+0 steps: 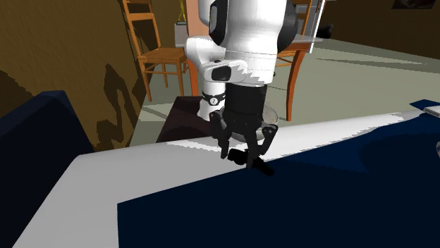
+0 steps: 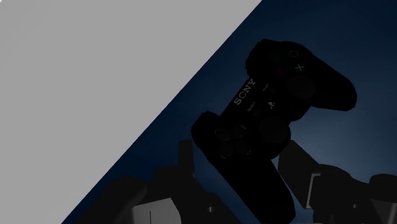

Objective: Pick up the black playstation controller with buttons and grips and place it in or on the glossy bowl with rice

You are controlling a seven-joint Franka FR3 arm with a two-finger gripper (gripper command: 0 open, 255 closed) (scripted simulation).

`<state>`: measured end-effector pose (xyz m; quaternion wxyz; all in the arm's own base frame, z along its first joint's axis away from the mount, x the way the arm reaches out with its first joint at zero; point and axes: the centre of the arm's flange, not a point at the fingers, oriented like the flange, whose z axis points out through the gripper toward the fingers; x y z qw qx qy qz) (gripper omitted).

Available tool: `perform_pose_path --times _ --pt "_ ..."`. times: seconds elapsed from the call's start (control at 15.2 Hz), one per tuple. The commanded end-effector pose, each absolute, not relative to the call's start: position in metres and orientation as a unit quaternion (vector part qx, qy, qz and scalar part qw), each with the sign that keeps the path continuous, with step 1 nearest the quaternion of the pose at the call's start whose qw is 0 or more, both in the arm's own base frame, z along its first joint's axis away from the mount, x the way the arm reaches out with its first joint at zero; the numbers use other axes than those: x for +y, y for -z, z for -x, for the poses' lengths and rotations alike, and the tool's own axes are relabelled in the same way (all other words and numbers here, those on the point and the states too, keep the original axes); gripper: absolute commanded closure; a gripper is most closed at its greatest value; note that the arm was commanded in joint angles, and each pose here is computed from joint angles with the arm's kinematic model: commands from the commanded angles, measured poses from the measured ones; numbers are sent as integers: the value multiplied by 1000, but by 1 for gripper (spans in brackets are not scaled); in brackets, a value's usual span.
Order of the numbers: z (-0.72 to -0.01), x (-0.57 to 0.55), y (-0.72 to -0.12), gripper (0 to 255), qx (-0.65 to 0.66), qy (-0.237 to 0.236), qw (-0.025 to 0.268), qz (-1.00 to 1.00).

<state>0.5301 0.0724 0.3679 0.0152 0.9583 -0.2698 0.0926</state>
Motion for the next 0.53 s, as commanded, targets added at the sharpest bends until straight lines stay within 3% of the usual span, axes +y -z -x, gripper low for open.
perform_pose_path --times 0.0,0.46 --pt "-529 73 -378 255 -270 -92 15 -958" --pt "-529 73 -415 255 -270 -92 15 -958"
